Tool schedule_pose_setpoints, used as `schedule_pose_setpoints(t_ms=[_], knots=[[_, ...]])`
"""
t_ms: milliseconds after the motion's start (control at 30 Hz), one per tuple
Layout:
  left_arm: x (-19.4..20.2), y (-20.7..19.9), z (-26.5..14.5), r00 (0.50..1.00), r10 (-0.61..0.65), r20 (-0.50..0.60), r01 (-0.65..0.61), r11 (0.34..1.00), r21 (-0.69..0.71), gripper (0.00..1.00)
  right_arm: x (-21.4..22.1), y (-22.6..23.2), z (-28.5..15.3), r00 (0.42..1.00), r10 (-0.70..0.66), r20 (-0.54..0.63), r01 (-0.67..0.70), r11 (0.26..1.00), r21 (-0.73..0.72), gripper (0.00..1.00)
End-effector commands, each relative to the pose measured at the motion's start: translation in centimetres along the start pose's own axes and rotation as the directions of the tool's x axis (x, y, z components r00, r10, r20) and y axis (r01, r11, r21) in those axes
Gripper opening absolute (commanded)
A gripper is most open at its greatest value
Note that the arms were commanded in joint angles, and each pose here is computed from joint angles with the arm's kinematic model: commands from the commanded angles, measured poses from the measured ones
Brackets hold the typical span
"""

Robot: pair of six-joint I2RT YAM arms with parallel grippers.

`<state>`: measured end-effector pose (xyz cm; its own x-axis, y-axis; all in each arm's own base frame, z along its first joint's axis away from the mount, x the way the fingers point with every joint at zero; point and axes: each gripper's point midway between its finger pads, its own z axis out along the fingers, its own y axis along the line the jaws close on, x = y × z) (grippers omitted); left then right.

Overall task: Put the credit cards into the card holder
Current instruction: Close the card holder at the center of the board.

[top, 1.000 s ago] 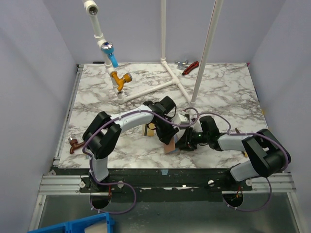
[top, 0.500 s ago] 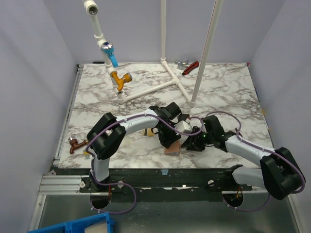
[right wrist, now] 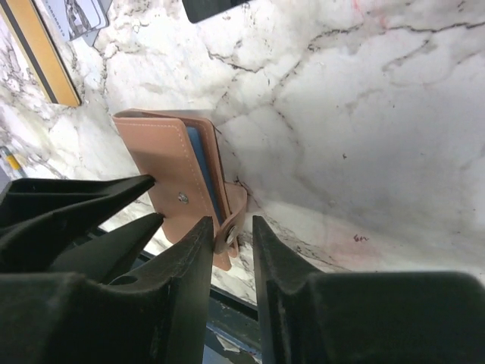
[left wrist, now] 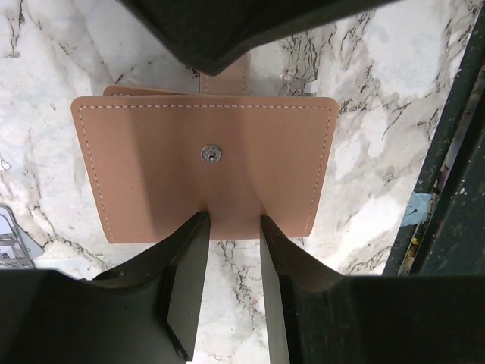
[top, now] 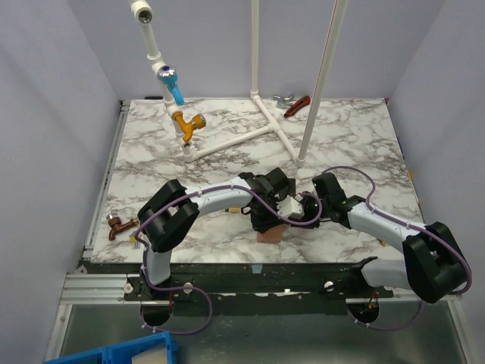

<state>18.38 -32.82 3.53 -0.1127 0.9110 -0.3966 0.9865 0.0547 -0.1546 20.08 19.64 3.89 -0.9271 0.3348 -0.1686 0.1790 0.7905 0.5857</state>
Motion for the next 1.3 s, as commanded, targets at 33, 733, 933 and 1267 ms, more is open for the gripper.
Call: schedule_pose_setpoints(t_ms=[33,733,933,1267], knots=[[1.1,0.5,1.5,0.996,0.076,-0.053,-0.079,0.996,-0.051,0.35,-1.1,-0.3,0.5,1.0,-0.013,0.023,0.012,0.999,0.049,0.26],[2.6,0.3,1.7,0.979,0.163,-0.119,-0.172,0.983,-0.066,0.34,-2.2,-0.5,-0.3,0.998,-0.051,0.031,0.047,0.991,0.129,0.01],[2.5,0.4,1.6,0.978,0.169,-0.119,-0.178,0.981,-0.073,0.34,-1.9,-0.7,-0.4,0.998,-0.054,0.019,0.051,0.99,0.128,0.01],[1.8,0.6,1.1,0.981,0.179,-0.081,-0.187,0.977,-0.104,0.34,-2.6,2.3,-1.2,0.999,-0.053,0.007,0.052,0.998,0.044,0.42]])
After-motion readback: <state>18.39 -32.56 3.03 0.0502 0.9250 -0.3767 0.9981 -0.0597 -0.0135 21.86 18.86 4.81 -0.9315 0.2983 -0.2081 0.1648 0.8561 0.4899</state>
